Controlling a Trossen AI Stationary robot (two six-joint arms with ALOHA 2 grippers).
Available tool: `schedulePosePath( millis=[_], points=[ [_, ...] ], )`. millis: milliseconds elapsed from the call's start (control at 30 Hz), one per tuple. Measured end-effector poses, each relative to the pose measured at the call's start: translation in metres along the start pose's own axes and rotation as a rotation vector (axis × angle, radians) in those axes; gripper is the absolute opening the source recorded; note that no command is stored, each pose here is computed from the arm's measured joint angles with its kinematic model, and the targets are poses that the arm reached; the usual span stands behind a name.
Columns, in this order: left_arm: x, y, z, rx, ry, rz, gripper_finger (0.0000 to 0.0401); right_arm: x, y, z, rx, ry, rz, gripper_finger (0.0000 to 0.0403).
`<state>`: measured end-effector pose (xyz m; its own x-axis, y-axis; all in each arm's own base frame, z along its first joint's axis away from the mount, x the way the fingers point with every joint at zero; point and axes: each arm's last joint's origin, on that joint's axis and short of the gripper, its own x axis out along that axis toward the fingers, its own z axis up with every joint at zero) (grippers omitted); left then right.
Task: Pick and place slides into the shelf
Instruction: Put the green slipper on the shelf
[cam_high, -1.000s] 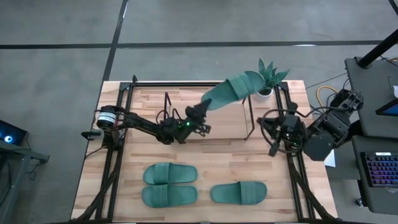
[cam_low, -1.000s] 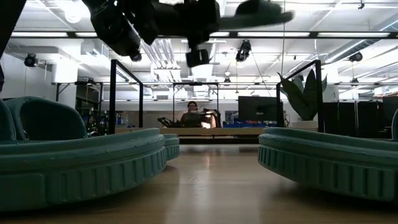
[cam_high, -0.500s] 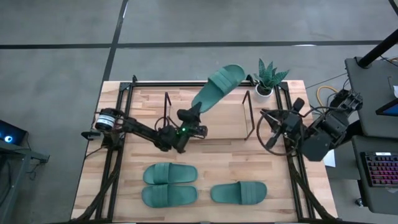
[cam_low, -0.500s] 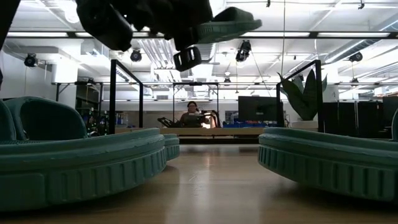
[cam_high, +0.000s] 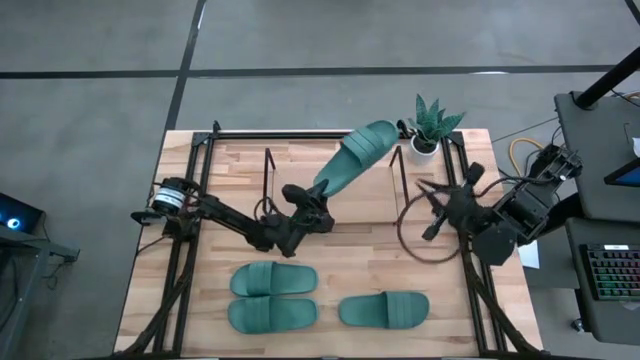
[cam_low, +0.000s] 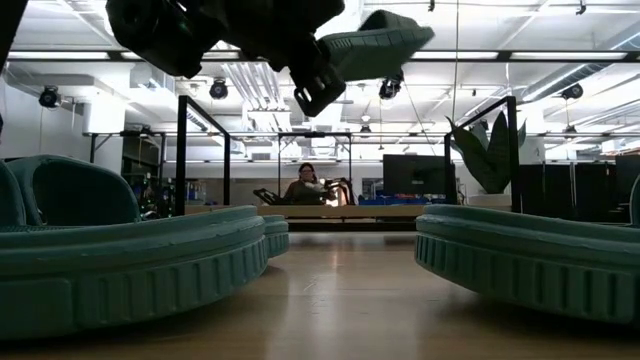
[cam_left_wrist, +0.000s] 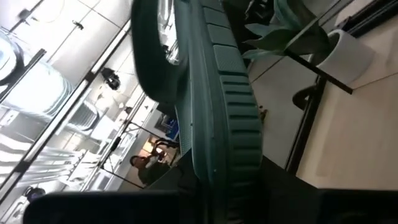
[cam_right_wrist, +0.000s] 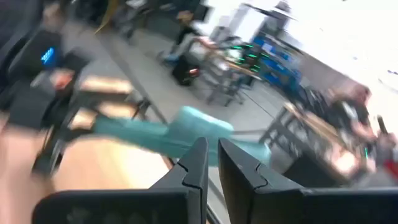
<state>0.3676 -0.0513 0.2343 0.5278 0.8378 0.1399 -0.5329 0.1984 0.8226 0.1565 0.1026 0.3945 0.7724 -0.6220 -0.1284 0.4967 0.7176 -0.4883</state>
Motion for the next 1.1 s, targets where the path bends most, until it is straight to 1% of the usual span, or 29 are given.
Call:
schedulePosePath(
  millis=[100, 167, 367, 433, 567, 633, 767, 867, 933, 1033, 1100],
  points=[
    [0.0, 0.0, -0.001, 0.009, 0.039, 0.006, 0.0042, 0.001, 0.01, -0.004, -0.169, 0.013, 0.154, 0.0029],
    [0.0, -0.001, -0.002, 0.011, 0.052, 0.008, 0.0042, 0.002, 0.019, -0.006, -0.267, 0.009, 0.195, 0.0029],
    [-0.005, -0.004, -0.001, 0.051, 0.066, -0.008, 0.0042, 0.014, 0.047, -0.015, -0.611, 0.036, 0.125, 0.0029],
    [-0.006, -0.006, -0.001, 0.068, 0.07, -0.014, 0.0042, 0.018, 0.056, -0.018, -0.72, 0.049, 0.124, 0.0031],
    [-0.009, -0.008, -0.004, 0.12, 0.082, -0.03, 0.0042, 0.026, 0.073, -0.022, -0.879, 0.072, 0.125, 0.0055],
    [-0.012, -0.007, -0.004, 0.119, 0.081, -0.032, 0.0042, 0.028, 0.078, -0.023, -0.92, 0.079, 0.124, 0.0077],
    [-0.027, -0.001, -0.001, 0.103, 0.051, -0.05, 0.0042, 0.03, 0.083, -0.025, -0.974, 0.089, 0.099, 0.0134],
    [-0.041, 0.004, 0.003, 0.095, 0.014, -0.071, 0.0042, 0.031, 0.08, -0.024, -0.989, 0.098, 0.046, 0.0179],
    [-0.05, 0.004, 0.007, 0.096, -0.012, -0.086, 0.0042, 0.032, 0.075, -0.024, -0.991, 0.105, 0.034, 0.0204],
    [-0.061, 0.004, 0.01, 0.12, -0.041, -0.11, 0.0042, 0.036, 0.068, -0.023, -0.978, 0.121, 0.019, 0.0233],
    [-0.067, 0.002, 0.011, 0.128, -0.057, -0.121, 0.0042, 0.04, 0.065, -0.023, -0.988, 0.138, 0.009, 0.0245]
  ],
)
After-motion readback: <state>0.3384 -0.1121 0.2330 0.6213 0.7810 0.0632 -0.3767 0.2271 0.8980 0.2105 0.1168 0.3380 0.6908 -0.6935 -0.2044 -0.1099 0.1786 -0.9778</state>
